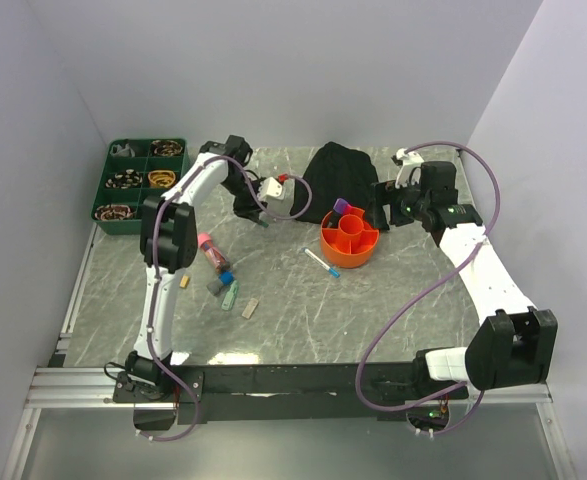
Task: Sort the stationery into containers
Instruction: Pick up the pen from the center of the board.
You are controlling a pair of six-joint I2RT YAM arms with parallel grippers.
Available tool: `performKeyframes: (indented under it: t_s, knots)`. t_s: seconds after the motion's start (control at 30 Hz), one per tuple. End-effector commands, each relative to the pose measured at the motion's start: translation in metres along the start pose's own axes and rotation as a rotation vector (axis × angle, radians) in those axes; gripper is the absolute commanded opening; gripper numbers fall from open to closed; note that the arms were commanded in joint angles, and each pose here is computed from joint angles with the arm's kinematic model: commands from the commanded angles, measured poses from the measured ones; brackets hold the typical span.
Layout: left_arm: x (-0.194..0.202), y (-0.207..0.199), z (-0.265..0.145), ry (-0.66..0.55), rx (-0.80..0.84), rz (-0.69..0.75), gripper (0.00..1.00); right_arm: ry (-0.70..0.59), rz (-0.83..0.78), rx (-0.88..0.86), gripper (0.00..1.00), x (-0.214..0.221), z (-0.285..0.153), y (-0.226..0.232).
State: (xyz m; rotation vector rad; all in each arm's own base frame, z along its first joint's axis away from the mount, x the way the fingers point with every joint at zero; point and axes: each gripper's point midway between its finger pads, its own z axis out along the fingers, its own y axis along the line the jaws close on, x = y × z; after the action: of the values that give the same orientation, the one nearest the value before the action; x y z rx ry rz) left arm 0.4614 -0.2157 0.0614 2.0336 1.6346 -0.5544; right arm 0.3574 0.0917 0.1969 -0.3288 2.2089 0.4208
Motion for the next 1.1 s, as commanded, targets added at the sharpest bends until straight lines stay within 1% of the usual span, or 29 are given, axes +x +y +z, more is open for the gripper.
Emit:
performKeyframes:
  t_s: [0.0, 0.23, 0.53, 0.6, 0.63, 0.67, 0.73, 0.77, 0.83, 0.87, 0.9, 0.97, 1.0, 1.03, 1.07]
  knots:
    - [-0.004, 0.011, 0.003, 0.000, -0.030, 0.031, 0.49, -0.023, -0.014, 0.014, 1.00, -0.007, -0.003, -0.002]
    - [0.008, 0.005, 0.020, 0.031, 0.002, 0.014, 0.48, -0.011, -0.003, 0.014, 1.00, -0.002, 0.001, -0.003]
    - [0.023, 0.001, 0.031, 0.067, 0.034, -0.002, 0.44, -0.001, 0.001, 0.009, 1.00, 0.000, 0.005, -0.003]
    - [0.027, -0.001, 0.034, 0.077, 0.049, -0.010, 0.41, 0.004, 0.005, 0.010, 1.00, 0.001, 0.005, -0.004]
    - [0.029, -0.004, 0.034, 0.082, 0.061, -0.013, 0.40, 0.008, 0.005, 0.005, 1.00, 0.001, 0.005, -0.003]
    - [0.030, -0.006, 0.036, 0.086, 0.072, -0.010, 0.34, 0.007, 0.002, 0.001, 0.99, 0.000, 0.004, -0.002]
    - [0.031, -0.011, 0.037, 0.097, 0.087, -0.012, 0.27, 0.018, -0.001, -0.006, 0.98, 0.003, 0.005, -0.001]
    - [0.032, -0.014, 0.036, 0.101, 0.097, -0.023, 0.19, 0.020, -0.004, -0.008, 0.97, 0.003, 0.005, -0.001]
    - [0.029, -0.023, 0.036, 0.098, 0.117, -0.052, 0.11, 0.024, -0.008, -0.009, 0.96, 0.004, 0.003, 0.000]
    - [0.025, -0.028, 0.033, 0.088, 0.124, -0.071, 0.04, 0.020, -0.010, -0.005, 0.96, 0.002, 0.002, -0.001]
    - [0.015, -0.028, 0.024, 0.075, 0.105, -0.096, 0.01, 0.020, -0.006, 0.003, 0.96, 0.001, 0.000, -0.001]
    - [0.003, -0.032, 0.015, 0.041, 0.090, -0.132, 0.01, -0.001, -0.013, 0.007, 0.96, -0.010, -0.005, 0.000]
    - [-0.017, -0.025, -0.007, 0.015, 0.021, -0.130, 0.01, -0.014, -0.023, 0.011, 0.96, -0.015, -0.011, 0.001]
    - [-0.025, -0.028, -0.014, -0.009, 0.000, -0.148, 0.01, -0.024, -0.031, 0.026, 0.96, -0.018, -0.014, -0.001]
    - [-0.042, -0.028, -0.025, -0.062, -0.031, -0.151, 0.01, -0.037, -0.042, 0.037, 0.96, -0.023, -0.018, -0.002]
